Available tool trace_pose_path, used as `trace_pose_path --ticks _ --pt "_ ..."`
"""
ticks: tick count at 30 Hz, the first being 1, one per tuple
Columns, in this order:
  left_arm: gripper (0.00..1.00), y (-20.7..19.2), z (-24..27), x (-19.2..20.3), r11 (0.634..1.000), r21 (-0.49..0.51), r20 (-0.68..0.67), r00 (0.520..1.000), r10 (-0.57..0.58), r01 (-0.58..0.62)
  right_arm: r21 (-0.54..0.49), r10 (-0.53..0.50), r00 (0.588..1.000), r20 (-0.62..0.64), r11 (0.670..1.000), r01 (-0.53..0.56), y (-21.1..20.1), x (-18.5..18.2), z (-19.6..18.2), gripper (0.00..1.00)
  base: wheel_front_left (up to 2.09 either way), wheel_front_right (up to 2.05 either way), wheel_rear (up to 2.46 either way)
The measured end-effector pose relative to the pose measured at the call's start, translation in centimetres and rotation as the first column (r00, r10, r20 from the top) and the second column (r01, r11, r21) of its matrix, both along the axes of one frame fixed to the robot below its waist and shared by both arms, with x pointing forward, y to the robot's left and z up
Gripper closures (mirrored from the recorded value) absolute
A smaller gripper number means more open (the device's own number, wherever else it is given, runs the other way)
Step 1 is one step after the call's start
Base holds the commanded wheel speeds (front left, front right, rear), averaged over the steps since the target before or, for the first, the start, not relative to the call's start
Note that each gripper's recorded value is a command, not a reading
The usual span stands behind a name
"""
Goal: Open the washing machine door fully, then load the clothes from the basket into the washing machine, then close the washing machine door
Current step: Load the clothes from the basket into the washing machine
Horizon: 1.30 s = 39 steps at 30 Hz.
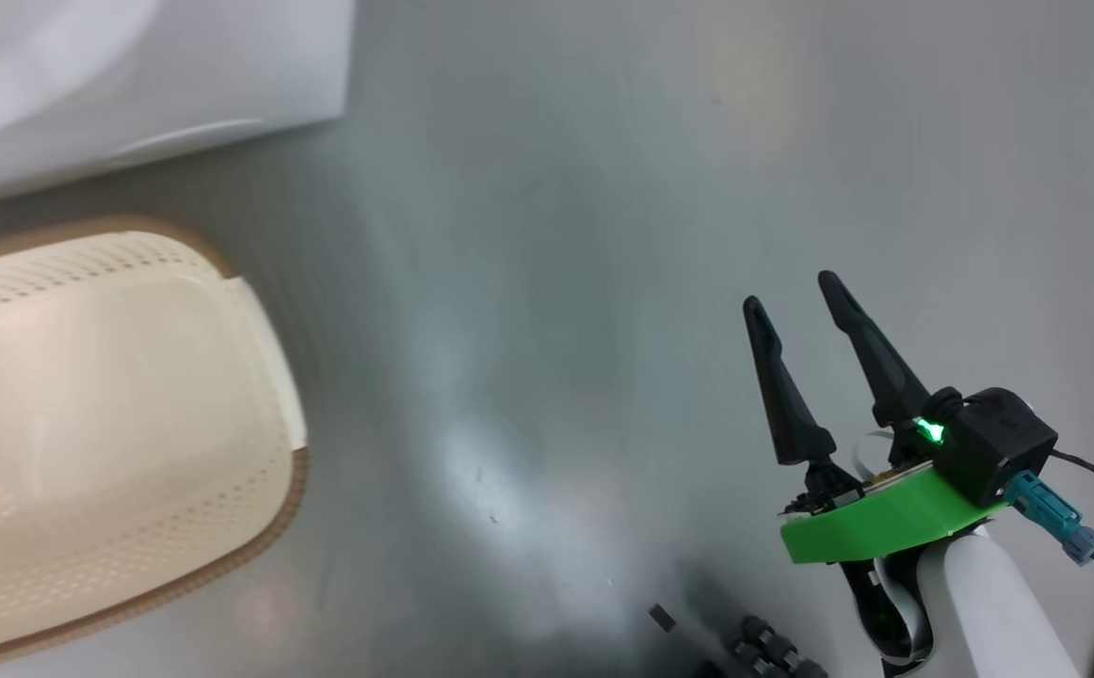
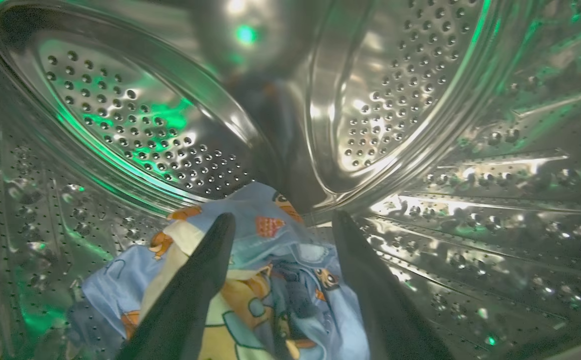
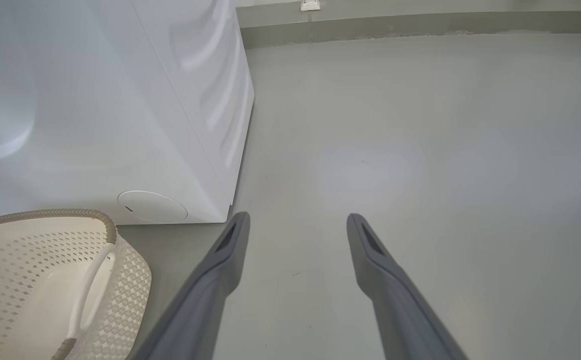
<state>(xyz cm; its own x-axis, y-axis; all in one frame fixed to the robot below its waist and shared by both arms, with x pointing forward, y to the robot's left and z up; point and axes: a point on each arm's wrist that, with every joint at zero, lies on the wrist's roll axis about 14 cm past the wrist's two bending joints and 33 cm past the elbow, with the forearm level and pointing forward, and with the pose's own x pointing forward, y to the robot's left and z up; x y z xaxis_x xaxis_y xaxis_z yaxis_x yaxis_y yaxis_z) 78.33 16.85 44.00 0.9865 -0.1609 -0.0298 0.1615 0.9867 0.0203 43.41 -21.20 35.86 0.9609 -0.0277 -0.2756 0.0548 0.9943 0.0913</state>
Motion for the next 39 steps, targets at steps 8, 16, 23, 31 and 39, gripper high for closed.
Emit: trace_pose_path --ticks 8,16,23,31,39 --pt "0.0 -2.0 -1.0 -4.5 0.997 -0.021 -0.056 0.996 -0.075 0.074 -0.022 0.04 0.998 0.057 0.999 -0.039 0.9 1.0 1.7 0.0 0.0 0.0 0.0" --pt "0.0 -1.8 0.0 -9.2 0.994 -0.033 -0.069 0.992 -0.103 0.101 -0.03 0.078 0.989 0.125 0.997 -0.075 2.1 1.9 4.4 0.0 0.0 0.0 0.0" --pt "0.0 -1.9 0.3 -15.2 0.99 -0.044 -0.089 0.987 -0.135 0.131 -0.026 0.116 0.978 0.175 0.993 -0.113 3.6 1.8 7.0 0.0 0.0 0.0 0.0" --pt "0.0 -0.4 0.9 -21.8 0.992 -0.052 -0.101 0.987 -0.122 0.117 -0.018 0.163 0.965 0.207 0.987 -0.162 5.5 0.8 9.4 0.0 0.0 0.0 0.0" --pt "0.0 1.8 3.5 -28.0 0.997 -0.053 -0.053 0.997 -0.056 0.053 -0.013 0.196 0.948 0.251 0.98 -0.2 7.0 -0.9 11.9 0.0 0.0 0.0 0.0"
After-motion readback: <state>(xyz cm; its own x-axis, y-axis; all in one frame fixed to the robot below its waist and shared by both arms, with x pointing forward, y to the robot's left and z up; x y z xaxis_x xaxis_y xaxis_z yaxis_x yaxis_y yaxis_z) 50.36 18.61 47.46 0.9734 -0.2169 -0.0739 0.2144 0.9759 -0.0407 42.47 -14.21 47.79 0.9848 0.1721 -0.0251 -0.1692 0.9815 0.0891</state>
